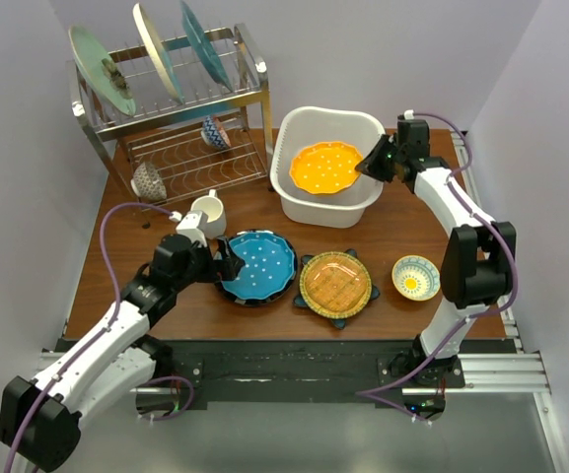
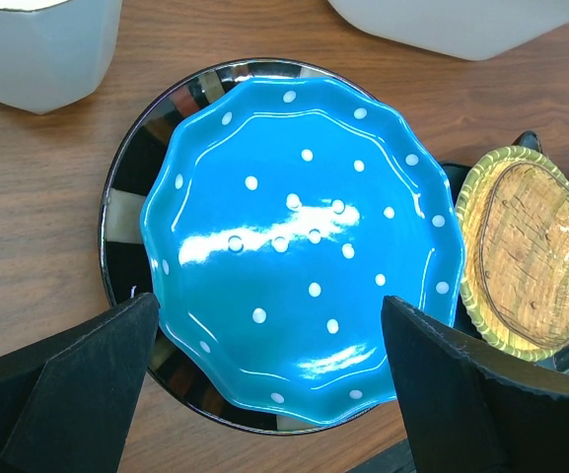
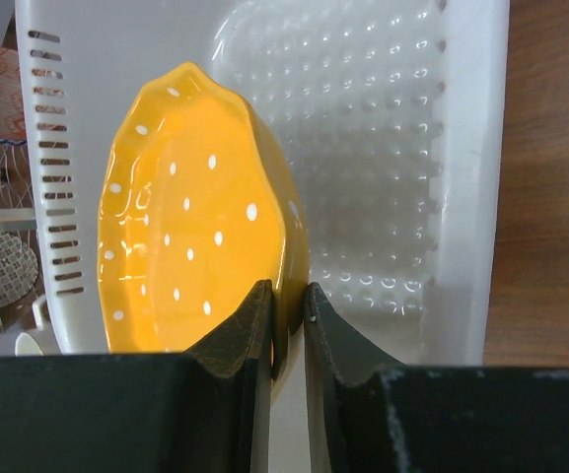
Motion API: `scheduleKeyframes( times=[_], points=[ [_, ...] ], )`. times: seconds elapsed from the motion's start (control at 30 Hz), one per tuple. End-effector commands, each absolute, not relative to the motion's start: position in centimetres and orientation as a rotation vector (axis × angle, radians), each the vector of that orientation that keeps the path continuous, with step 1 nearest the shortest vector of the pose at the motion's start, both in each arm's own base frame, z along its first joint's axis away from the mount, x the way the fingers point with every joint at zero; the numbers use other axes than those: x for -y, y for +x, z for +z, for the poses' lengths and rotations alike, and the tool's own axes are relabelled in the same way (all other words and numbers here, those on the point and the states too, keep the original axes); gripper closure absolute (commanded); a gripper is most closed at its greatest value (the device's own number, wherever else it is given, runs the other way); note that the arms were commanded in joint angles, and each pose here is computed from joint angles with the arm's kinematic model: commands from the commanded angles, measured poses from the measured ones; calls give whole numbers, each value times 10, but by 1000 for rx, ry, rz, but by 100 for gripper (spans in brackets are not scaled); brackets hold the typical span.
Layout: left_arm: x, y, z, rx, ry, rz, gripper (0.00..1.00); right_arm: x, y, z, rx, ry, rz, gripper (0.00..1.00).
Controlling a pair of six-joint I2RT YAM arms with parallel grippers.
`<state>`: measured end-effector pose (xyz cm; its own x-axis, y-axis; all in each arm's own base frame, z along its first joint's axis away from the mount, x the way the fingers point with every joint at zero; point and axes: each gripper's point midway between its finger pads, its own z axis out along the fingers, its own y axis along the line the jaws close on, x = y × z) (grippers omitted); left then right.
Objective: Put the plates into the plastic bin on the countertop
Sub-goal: Place the plate in the plastic bin.
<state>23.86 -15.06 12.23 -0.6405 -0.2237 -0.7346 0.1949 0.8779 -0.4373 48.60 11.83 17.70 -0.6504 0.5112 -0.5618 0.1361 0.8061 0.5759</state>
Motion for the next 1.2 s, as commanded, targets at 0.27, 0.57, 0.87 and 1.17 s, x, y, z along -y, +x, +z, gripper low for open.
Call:
scheduleKeyframes(
  times=[0.27,0.57,0.87,1.17],
  points=[
    [155,243,127,-2145,28,-629,0,-142,526,247,-2050,351,624,100],
    [155,242,125,-2147,31,-631,0,-152,529,230,-2095,306,520,100],
    [156,241,125,-2147,31,-635,0,-163,530,209,-2147,257,448,100],
    [156,241,123,-2150,27,-634,0,-162,538,182,-2225,230,379,100]
  ],
)
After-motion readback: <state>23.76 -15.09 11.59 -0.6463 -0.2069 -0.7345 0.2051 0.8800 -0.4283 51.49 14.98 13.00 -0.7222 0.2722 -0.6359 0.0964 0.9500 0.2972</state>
